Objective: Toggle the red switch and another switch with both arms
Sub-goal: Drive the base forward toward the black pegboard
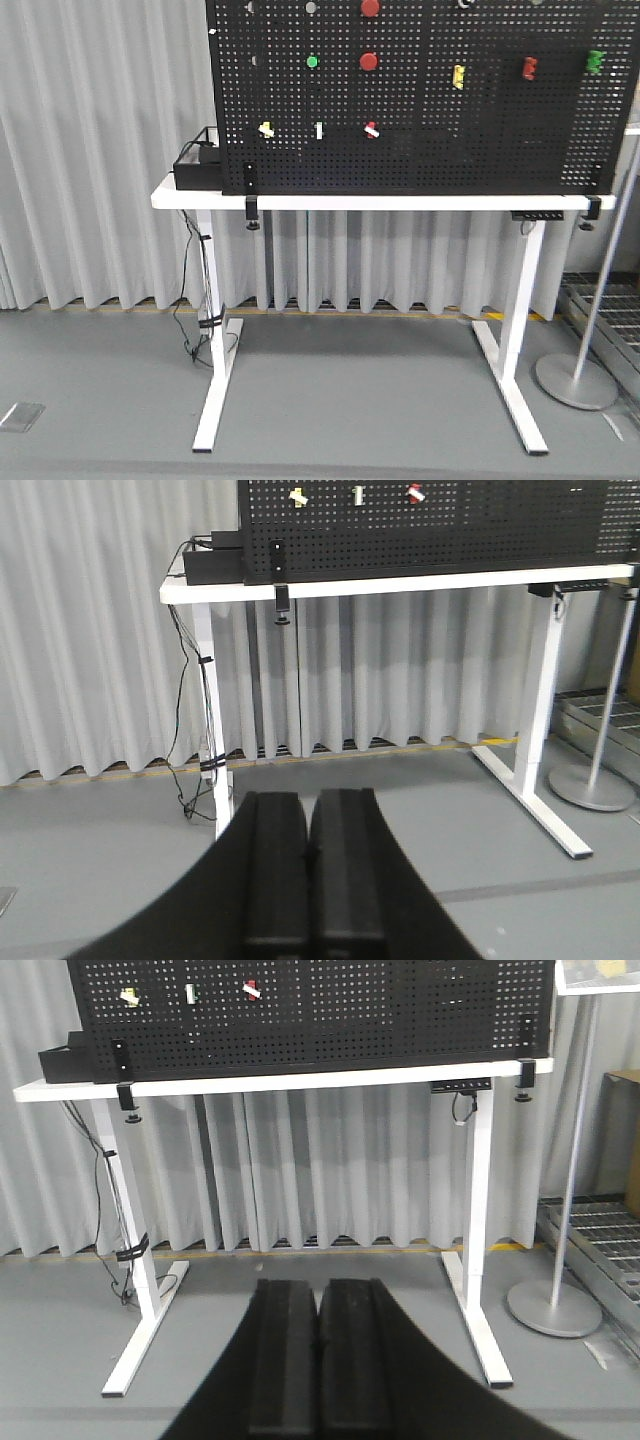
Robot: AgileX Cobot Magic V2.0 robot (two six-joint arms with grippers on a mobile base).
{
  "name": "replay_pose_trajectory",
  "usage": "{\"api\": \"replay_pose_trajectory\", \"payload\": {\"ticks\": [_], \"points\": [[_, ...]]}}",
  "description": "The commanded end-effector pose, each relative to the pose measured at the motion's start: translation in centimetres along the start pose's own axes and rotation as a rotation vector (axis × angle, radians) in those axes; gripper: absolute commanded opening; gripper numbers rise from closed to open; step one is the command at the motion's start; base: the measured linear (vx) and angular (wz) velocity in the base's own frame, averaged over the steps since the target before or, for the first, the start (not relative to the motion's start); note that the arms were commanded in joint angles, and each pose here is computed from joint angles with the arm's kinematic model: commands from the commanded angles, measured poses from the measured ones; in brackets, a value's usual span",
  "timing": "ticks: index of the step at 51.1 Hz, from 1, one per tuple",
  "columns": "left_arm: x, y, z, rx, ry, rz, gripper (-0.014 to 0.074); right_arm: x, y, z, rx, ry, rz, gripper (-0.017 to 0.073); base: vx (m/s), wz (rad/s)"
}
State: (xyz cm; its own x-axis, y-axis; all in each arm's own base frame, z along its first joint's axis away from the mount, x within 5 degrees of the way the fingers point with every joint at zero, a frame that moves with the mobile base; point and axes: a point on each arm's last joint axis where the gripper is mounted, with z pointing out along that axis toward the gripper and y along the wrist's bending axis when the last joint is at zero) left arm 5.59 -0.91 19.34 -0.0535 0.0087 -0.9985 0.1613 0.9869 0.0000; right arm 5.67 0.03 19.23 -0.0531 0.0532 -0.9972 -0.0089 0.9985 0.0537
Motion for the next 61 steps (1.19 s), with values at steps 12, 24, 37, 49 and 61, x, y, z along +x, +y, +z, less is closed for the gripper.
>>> {"api": "replay_pose_trajectory", "payload": {"ticks": [12, 24, 37, 49, 61], "points": [[-0.20, 0.01, -0.06, -0.002, -0.084, -0.008, 0.0003, -0.63, 0.08, -0.08, -0.009, -0.089, -0.014, -0.0006, 0.39, -0.02], [-0.20, 0.01, -0.06, -0.002, -0.083, -0.008, 0.0003, -0.63, 0.08, -0.08, -0.009, -0.089, -0.014, -0.0006, 0.40, -0.03], [-0.22, 0.01, -0.06, -0.002, -0.085, -0.008, 0.0003, -0.64, 0.09, -0.08, -0.009, -0.090, -0.014, -0.0006, 0.41, -0.01], [-0.21, 0.01, -0.06, -0.002, -0.084, -0.008, 0.0003, -0.63, 0.08, -0.08, -0.009, -0.089, -0.014, -0.0006, 0.43, 0.03], [-0.21, 0.01, -0.06, -0.002, -0.084, -0.008, 0.0003, -0.63, 0.08, -0.08, -0.009, -0.089, -0.014, -0.0006, 0.41, 0.04]]}}
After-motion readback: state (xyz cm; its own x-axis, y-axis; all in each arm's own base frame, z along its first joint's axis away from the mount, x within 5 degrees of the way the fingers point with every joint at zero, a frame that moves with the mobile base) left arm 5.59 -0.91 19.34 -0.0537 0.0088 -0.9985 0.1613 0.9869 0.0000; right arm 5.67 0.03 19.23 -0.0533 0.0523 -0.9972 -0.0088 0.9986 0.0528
